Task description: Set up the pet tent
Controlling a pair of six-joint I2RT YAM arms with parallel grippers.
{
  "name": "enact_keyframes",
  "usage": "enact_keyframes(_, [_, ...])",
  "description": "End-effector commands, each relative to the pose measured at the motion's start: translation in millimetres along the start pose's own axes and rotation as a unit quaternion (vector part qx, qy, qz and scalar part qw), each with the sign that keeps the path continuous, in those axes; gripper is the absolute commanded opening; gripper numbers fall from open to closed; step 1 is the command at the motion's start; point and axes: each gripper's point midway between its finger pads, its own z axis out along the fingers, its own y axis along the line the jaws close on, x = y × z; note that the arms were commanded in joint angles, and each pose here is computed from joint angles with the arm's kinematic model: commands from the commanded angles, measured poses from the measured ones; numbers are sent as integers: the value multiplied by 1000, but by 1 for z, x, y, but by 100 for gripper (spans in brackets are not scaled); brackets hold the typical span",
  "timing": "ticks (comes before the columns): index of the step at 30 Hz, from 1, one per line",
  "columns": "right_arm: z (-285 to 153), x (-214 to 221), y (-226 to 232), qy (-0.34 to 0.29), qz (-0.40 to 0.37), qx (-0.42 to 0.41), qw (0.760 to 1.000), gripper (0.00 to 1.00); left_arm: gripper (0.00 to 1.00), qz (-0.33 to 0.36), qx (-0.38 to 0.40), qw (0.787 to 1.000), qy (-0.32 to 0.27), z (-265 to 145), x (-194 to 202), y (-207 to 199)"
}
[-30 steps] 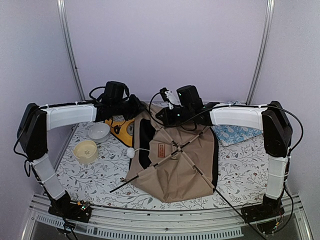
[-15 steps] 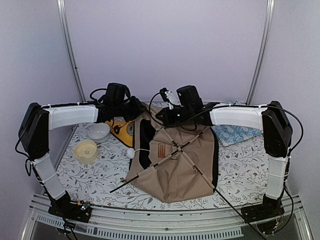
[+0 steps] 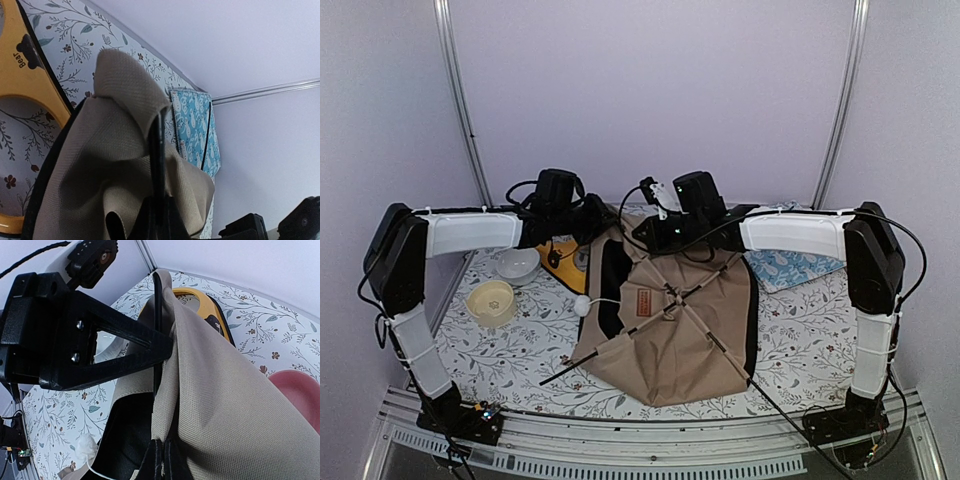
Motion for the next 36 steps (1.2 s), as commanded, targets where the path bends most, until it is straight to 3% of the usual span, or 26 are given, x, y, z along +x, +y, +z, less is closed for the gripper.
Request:
enact_keyframes(1, [-2,-18,10,-20,-7,-15,1000,0,0,-1,-8,1000,-19,1,-20,15])
enact_keyframes(6, [1,-32,15,-20,-21,-33,999,0,0,25,-25,996,-86,-22,-105,25])
enact_keyframes(10, [9,-51,14,-20,-26,-57,998,0,0,45,-19,993,-107,-34,-158,24])
enact_keyframes(17, [32,-74,6,-31,-27,-83,996,1,0,68,-8,993,-100,-27,-203,39])
enact_keyframes(23, [43,-83,1,-41,-37,-89,994,29,0,98,-8,992,-84,-8,-219,64])
enact_keyframes(29, [22,-71,6,-16,-34,-89,995,53,0,118,2,990,-70,3,-236,87])
enact_keyframes(36, [-20,-15,18,36,-27,-76,996,59,0,123,5,989,-77,4,-260,92])
